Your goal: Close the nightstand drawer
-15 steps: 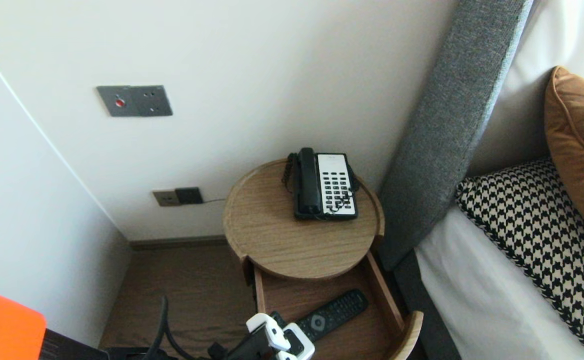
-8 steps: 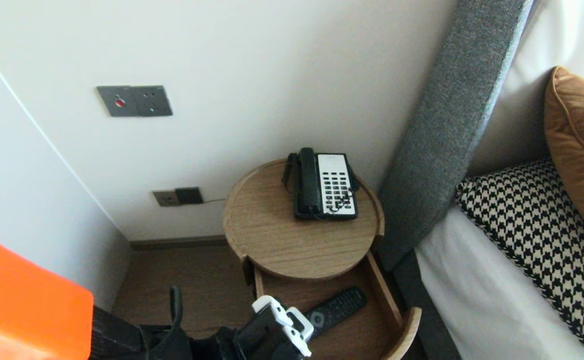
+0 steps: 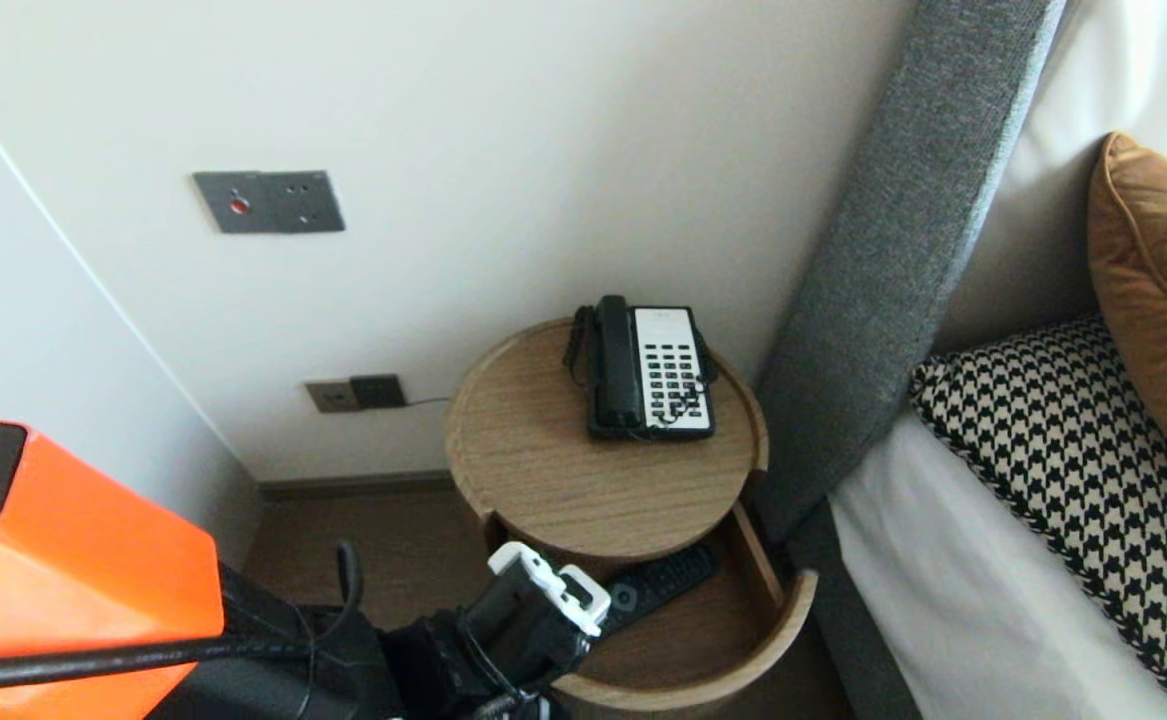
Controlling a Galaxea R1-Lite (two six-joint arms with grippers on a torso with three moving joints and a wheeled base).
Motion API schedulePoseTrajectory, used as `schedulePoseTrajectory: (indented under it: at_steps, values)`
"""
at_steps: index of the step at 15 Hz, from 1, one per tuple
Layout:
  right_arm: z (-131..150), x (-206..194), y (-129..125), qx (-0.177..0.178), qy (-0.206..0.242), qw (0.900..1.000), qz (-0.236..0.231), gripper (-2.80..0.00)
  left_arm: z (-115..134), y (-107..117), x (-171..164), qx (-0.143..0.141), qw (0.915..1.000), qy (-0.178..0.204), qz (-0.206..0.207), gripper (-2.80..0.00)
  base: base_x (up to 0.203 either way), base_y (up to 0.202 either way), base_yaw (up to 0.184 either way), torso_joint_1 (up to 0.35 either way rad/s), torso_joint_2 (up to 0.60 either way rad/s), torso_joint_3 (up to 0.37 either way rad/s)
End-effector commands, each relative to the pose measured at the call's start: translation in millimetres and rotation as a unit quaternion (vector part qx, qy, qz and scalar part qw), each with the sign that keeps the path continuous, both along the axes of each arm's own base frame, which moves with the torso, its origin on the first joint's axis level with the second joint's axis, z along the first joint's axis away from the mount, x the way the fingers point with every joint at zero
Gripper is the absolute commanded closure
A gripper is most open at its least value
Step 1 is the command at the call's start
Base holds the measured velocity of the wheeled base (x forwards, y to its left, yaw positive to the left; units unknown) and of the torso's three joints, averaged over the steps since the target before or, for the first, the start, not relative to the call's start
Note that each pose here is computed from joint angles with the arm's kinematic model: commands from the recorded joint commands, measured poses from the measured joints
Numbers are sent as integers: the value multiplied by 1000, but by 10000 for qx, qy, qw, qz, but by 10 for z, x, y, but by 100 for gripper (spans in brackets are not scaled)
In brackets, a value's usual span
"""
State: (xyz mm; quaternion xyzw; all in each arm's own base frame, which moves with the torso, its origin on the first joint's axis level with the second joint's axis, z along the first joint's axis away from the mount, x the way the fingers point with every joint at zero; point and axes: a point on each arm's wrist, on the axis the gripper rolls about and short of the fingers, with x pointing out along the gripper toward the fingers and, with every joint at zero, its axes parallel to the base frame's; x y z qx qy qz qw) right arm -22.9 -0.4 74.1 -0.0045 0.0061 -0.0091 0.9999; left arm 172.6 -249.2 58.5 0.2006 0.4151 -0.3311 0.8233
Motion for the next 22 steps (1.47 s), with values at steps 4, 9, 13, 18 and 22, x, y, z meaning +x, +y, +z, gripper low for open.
schedulePoseTrajectory:
  at_steps: [4, 9, 13, 18, 22]
  values:
    - [-1, -2, 0, -1, -15, 10000, -1, 0, -8, 18, 248, -150, 9992, -135, 344, 0, 0, 0, 0, 0, 0, 0]
    - [-1, -2, 0, -1, -15, 10000, -1, 0, -17, 9, 430, -214, 9978, -217, 584, 0, 0, 0, 0, 0, 0, 0]
    - [-1, -2, 0, -1, -15, 10000, -1, 0, 18, -6, 569, -411, 9953, -424, 761, 0, 0, 0, 0, 0, 0, 0]
    - [-1, -2, 0, -1, -15, 10000, -1, 0, 67, 10, 664, -465, 9935, -544, 881, 0, 0, 0, 0, 0, 0, 0]
    - [-1, -2, 0, -1, -15, 10000, -1, 0, 69, 17, 709, -476, 9929, -564, 928, 0, 0, 0, 0, 0, 0, 0]
